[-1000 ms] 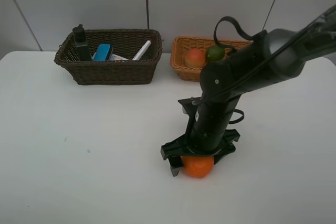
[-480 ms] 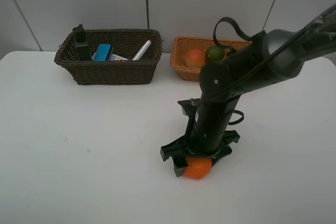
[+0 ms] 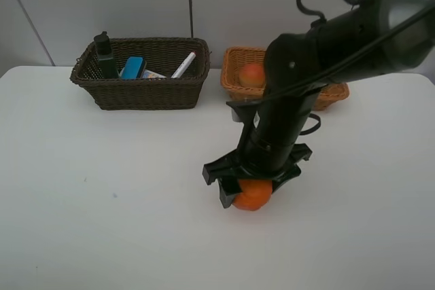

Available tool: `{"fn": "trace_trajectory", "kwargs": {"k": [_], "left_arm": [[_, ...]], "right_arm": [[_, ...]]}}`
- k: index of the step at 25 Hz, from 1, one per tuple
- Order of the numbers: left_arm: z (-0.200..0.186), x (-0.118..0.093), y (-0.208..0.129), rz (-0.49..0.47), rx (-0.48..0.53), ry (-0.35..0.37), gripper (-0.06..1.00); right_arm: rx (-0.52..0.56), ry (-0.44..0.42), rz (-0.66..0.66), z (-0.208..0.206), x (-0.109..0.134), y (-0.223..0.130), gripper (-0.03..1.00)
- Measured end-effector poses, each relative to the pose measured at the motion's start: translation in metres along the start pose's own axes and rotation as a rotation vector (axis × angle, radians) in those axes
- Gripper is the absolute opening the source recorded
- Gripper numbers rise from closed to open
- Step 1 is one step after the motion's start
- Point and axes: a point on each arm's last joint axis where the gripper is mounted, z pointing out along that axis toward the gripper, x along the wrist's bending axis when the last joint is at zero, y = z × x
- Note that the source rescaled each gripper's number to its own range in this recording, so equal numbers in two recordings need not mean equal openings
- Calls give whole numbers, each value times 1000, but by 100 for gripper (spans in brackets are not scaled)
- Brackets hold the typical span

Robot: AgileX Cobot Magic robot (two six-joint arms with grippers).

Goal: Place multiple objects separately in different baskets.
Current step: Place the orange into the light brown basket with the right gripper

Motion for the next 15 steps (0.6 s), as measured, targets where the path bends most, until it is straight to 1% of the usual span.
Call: {"fn": "trace_trajectory", "kwargs": {"k": [2, 4, 7, 10, 13, 15], "left_arm": [[0, 0, 0, 0, 0, 0, 100], [0, 0, 0, 0, 0, 0, 100], [0, 0, 0, 0, 0, 0, 100], [0, 0, 0, 0, 0, 0, 100], [0, 0, 0, 0, 0, 0, 100], [0, 0, 0, 0, 0, 0, 100]], "right_arm": [[-60, -20, -19, -24, -4, 11, 67], [-107, -51, -15, -40, -15, 25, 67], [-184, -97, 23, -57, -44, 50, 67], [-262, -133, 88, -65, -87, 80, 67], [-320, -152, 156, -56, -132, 109, 67], [-333, -159, 197, -47, -158, 123, 67]]}}
